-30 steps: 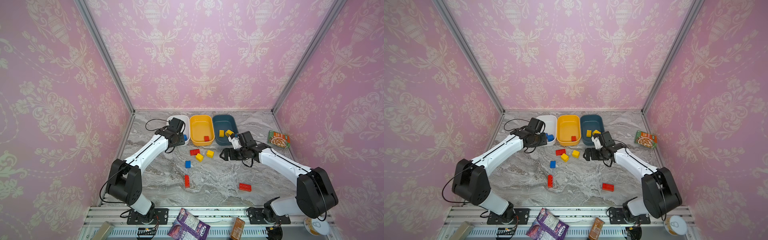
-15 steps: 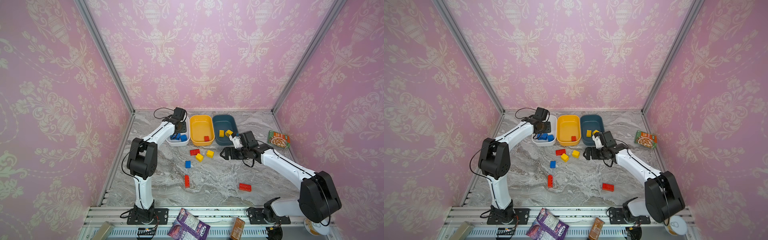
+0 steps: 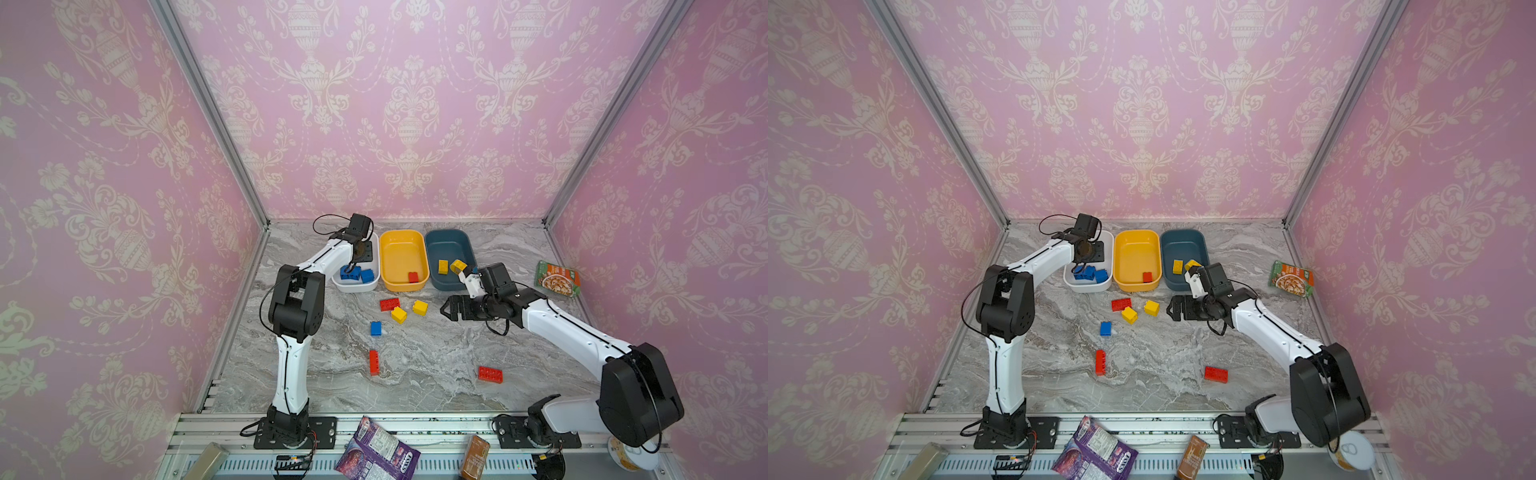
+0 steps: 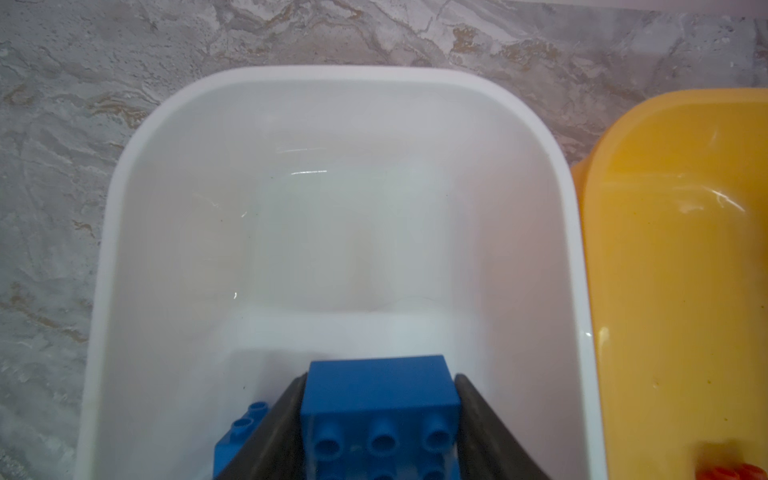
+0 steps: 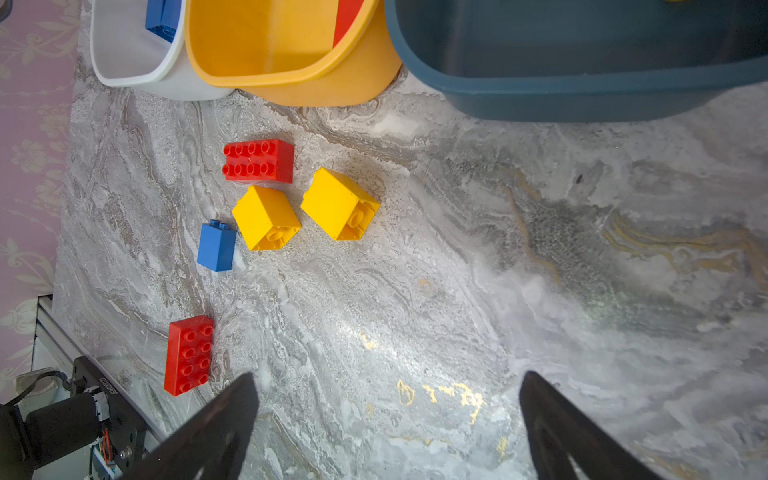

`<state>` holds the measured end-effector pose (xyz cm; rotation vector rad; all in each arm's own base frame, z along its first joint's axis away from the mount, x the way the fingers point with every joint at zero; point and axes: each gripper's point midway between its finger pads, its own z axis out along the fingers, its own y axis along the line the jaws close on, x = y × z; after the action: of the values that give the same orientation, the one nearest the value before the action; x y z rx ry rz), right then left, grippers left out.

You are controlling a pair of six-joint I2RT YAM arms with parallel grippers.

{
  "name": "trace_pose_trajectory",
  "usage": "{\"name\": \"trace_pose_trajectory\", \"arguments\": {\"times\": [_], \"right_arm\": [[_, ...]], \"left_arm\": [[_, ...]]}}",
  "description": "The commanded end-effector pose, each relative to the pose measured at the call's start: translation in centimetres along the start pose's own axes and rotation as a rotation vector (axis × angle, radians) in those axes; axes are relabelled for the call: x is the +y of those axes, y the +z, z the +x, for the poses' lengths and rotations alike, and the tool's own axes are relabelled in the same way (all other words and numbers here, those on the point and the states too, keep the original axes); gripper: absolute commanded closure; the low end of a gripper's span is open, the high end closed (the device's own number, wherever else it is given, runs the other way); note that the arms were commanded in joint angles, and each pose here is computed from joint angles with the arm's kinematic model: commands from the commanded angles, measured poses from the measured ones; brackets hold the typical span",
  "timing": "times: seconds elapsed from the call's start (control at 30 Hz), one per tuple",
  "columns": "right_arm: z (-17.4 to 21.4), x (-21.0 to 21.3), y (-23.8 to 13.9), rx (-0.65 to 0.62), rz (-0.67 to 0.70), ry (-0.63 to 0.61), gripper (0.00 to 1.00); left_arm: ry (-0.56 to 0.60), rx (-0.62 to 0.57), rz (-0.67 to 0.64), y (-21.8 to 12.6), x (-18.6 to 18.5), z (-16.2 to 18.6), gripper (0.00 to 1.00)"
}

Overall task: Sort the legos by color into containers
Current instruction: 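Carry the blue 2x4 brick into the white container and open the left gripper, then grasp a red 2x4 brick with the right gripper while the left gripper withdraws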

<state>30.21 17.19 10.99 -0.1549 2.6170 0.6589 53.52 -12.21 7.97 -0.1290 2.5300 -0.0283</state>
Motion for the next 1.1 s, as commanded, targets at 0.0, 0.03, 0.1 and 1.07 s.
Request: {"name": "trace_pose_trajectory", "arguments": {"times": [0.0, 0.03, 0.1, 1.07], "right_arm": [[0.1, -0.1, -0.7, -0.011, 0.004, 0.016, 0.01], [0.1, -0.1, -0.7, -0.012, 0.004, 0.015, 0.01], [0.2, -0.2, -0.6, -0.008, 0.006, 0.016, 0.0], [6.1, -4.8, -2.7, 0.115, 0.245, 0.173, 0.0]], "left_arm": [[0.001, -0.019, 0.016, -0.2, 0.1, -0.9, 0.37], [0.0, -0.023, 0.019, -0.4, 0.0, -0.9, 0.35], [-0.003, -0.03, 0.022, -0.8, 0.1, -1.0, 0.33], [-0.149, -0.112, 0.225, -7.4, -0.4, 3.0, 0.14]]}}
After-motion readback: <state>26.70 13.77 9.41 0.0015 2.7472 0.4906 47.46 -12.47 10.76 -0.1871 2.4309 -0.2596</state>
